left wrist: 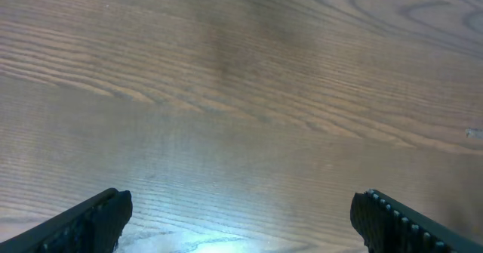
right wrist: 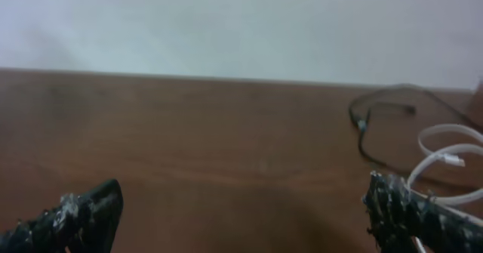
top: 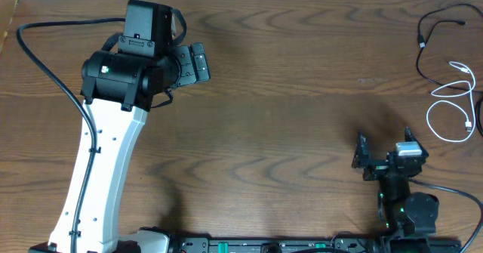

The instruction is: Untangle cables

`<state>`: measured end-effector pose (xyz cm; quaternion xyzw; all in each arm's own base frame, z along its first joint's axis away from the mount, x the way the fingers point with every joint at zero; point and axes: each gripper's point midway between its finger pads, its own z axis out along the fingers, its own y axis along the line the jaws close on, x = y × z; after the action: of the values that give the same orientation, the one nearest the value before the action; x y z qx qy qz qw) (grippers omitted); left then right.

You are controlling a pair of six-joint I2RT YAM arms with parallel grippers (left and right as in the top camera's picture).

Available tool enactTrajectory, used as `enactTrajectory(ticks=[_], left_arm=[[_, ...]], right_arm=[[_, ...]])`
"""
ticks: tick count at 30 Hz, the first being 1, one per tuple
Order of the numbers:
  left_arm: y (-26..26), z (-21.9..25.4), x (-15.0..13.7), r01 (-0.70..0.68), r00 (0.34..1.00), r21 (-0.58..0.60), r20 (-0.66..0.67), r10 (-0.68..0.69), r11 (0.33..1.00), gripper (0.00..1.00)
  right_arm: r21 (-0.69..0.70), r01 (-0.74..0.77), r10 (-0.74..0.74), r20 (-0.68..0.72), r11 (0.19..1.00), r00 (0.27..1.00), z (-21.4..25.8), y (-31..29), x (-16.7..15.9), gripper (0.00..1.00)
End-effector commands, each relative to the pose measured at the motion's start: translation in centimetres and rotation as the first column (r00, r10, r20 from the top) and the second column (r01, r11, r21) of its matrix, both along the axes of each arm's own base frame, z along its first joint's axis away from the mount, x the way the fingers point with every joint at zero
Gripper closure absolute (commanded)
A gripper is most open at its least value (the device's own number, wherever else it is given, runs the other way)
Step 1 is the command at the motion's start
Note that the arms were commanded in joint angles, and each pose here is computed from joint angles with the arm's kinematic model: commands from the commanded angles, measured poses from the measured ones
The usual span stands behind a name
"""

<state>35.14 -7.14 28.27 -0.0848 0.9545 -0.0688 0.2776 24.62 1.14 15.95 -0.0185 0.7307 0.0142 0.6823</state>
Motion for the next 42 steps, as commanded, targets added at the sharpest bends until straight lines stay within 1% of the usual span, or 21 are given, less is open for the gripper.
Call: enactTrajectory(ticks=[1, 25, 29, 32, 36, 39, 42], left_arm=[[0.2, -0.7, 0.1, -0.005, 1.000, 0.010, -0.020, 0.005, 1.000, 0.02], [0.2, -0.7, 0.1, -0.005, 1.000, 0.010, -0.020, 0.005, 1.000, 0.02], [0.4, -0.9, -0.3, 0.000, 0.999, 0.021, -0.036, 0.001, 1.000, 0.02], [0.7, -0.7, -0.1, -0.011, 1.000, 0.033, -0.024, 0.012, 0.999, 0.02], [1.4, 0.8, -0.3, -0.020, 0.999, 0.063, 0.043, 0.018, 0.998, 0.02], [1.5, 2.7, 0.0, -0.005, 0.983, 0.052, 0.184, -0.004, 0.999, 0.02], [1.9, 3.8, -0.1, -0.016, 0.946, 0.012, 0.325, 0.012, 1.000, 0.02]], right_arm=[[-0.008, 0.035, -0.035, -0.006, 0.999, 0.999, -0.3, -0.6, 0.0, 0.01], [-0.007, 0.036, -0.036, -0.009, 0.999, 0.999, -0.4, -0.7, 0.0, 0.01], [-0.007, 0.036, -0.036, -0.009, 0.999, 0.999, -0.4, -0.7, 0.0, 0.01], [-0.007, 0.036, -0.036, -0.009, 0.999, 0.999, -0.4, -0.7, 0.0, 0.01], [-0.007, 0.036, -0.036, -0.009, 0.999, 0.999, -0.4, -0.7, 0.0, 0.01], [-0.007, 0.036, -0.036, -0.009, 0.999, 0.999, -0.4, -0.7, 0.0, 0.01], [-0.007, 0.036, -0.036, -0.009, 0.999, 0.999, -0.4, -0.7, 0.0, 0.01]])
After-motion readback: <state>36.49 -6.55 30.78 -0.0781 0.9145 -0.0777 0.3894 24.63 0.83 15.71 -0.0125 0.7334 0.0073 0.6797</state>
